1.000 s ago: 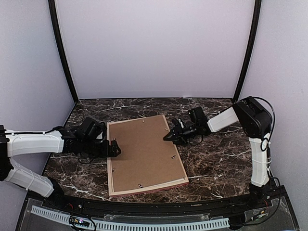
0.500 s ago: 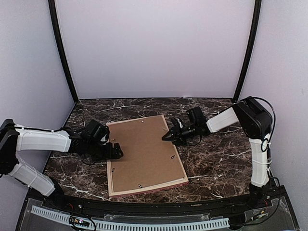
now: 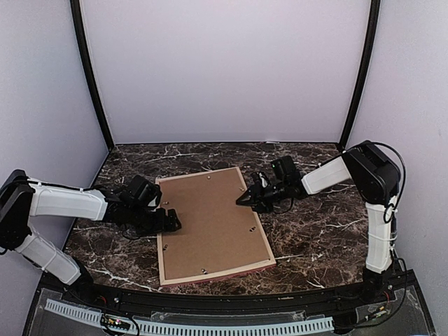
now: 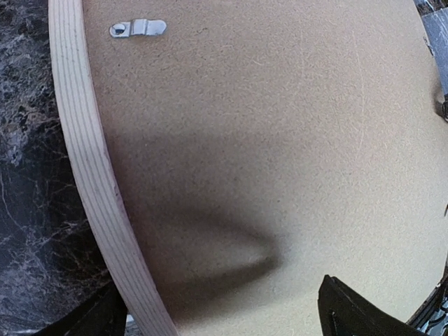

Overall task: Put the photo into the frame
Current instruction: Place the backboard on the frame body.

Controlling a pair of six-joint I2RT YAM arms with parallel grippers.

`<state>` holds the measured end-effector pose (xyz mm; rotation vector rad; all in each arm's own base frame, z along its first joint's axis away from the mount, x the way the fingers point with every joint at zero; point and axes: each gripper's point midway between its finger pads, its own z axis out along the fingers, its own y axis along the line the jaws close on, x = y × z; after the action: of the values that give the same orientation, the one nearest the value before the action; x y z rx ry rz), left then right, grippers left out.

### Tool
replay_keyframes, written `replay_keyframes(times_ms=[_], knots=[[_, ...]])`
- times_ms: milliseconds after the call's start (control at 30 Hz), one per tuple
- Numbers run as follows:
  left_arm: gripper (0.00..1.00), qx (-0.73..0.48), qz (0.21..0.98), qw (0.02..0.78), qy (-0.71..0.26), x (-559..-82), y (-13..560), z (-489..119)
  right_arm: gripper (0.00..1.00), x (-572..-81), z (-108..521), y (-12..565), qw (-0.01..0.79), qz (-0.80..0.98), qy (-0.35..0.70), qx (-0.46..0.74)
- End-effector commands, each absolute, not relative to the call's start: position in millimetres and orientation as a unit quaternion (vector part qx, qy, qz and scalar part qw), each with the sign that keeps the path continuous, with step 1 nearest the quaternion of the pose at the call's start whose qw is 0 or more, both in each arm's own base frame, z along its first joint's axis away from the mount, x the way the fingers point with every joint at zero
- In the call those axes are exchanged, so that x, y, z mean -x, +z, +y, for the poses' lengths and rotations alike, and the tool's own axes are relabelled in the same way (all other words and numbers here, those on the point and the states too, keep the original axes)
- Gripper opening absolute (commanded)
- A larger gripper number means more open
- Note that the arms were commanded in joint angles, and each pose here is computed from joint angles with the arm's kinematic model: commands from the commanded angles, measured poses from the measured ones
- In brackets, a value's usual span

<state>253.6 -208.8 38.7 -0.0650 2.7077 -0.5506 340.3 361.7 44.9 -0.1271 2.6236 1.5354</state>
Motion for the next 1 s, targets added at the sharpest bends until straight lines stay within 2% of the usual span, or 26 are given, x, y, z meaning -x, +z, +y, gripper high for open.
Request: replay_keyframes(times_ms=[0,333,600,967], knots=[[0.97,0.017,0.953,0.193,-0.234,-258.4,49.6,-224.9,0.34,-334.9,372.9,59.6,0.066,0.858,0.506,0.049],[0.97,0.013,0.952,0.196,-0.234,-260.1,51.6,-225.9,0.39,-336.2,369.1,49.3,0.074,0.884,0.457,0.06],[0.97,0.009,0.953,0.198,-0.229,-262.3,51.0,-225.8,0.5,-339.2,366.9,48.1,0.079,0.898,0.427,0.07],[0.96,0.001,0.967,0.213,-0.143,-270.1,42.6,-204.4,0.53,-340.6,368.4,48.8,0.083,0.906,0.407,0.081]])
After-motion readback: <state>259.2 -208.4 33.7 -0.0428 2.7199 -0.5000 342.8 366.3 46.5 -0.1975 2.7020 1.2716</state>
